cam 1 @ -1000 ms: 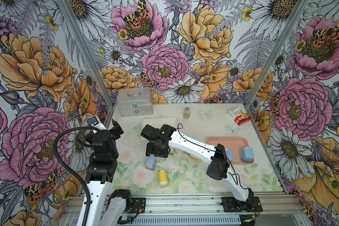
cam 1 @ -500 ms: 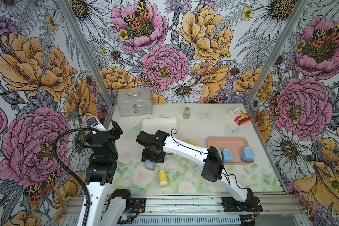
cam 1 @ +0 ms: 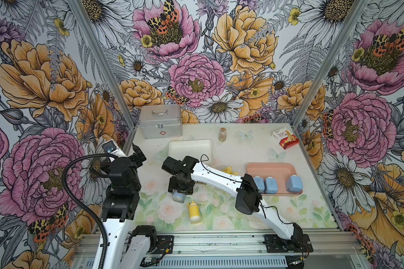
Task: Place the pencil sharpeners by color into the storage box
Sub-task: Pick up the pencil sharpener from the center of the board, then place the pencil sharpener in the storage box.
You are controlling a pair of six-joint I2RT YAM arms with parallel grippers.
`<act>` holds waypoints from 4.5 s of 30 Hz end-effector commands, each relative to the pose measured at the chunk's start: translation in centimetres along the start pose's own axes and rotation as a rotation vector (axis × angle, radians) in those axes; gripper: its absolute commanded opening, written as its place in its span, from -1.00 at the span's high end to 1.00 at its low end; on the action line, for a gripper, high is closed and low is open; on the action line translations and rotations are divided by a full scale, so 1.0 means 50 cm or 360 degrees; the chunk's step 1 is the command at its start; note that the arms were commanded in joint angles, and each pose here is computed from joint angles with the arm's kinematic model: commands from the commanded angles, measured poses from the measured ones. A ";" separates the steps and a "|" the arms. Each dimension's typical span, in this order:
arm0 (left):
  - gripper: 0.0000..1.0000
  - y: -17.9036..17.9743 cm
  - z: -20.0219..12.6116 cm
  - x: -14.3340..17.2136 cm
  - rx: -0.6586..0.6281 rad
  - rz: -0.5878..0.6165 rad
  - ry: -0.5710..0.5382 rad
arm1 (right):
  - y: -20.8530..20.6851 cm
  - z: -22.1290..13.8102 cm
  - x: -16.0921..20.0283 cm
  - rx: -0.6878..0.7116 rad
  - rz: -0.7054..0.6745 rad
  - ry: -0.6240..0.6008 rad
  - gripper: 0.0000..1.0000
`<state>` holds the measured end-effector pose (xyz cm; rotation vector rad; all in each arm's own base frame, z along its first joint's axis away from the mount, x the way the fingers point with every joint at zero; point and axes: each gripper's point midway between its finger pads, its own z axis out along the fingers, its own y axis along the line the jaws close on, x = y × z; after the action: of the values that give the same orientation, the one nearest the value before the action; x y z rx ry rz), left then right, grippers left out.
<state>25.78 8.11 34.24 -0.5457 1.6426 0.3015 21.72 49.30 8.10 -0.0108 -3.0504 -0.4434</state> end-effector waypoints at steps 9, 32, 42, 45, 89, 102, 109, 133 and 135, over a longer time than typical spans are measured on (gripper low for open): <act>-0.97 0.010 -0.008 0.000 -0.0025 0.0033 -0.0035 | -0.002 0.030 -0.007 -0.0003 -0.0009 0.0050 -0.16; -0.97 0.008 -0.004 0.005 -0.0033 0.0056 -0.0031 | -0.012 -0.019 -0.039 -0.0018 -0.0121 -0.0048 0.23; -0.97 0.007 -0.003 0.006 -0.0031 0.0055 -0.0028 | -0.005 -0.061 -0.045 -0.0073 -0.0213 -0.0073 0.24; -0.97 0.007 -0.003 0.006 -0.0031 0.0057 -0.0027 | -0.003 -0.072 -0.045 -0.0098 -0.0238 -0.0064 0.25; -0.97 -0.003 0.003 0.018 -0.0019 0.0089 0.0001 | -0.045 -0.163 -0.020 -0.0085 -0.0601 -0.0013 0.28; -0.97 -0.006 0.003 0.018 -0.0008 0.0095 0.0002 | -0.096 -0.308 0.008 -0.0057 -0.0705 -0.0110 0.29; -0.97 -0.009 0.002 0.020 0.0001 0.0100 0.0004 | -0.192 -0.396 -0.001 0.0099 -0.0699 -0.0192 0.29; -0.97 -0.045 -0.007 0.027 0.0118 0.0152 0.0016 | -0.698 -0.536 -0.057 0.0627 -0.0100 -0.0332 0.29; -0.97 -0.049 -0.008 0.028 0.0135 0.0153 0.0018 | -0.727 -0.541 -0.054 0.0661 -0.0059 -0.0328 0.29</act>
<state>26.54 5.85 33.42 -0.4335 1.6822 0.2908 25.43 8.83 22.91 0.0227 -3.2504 0.1205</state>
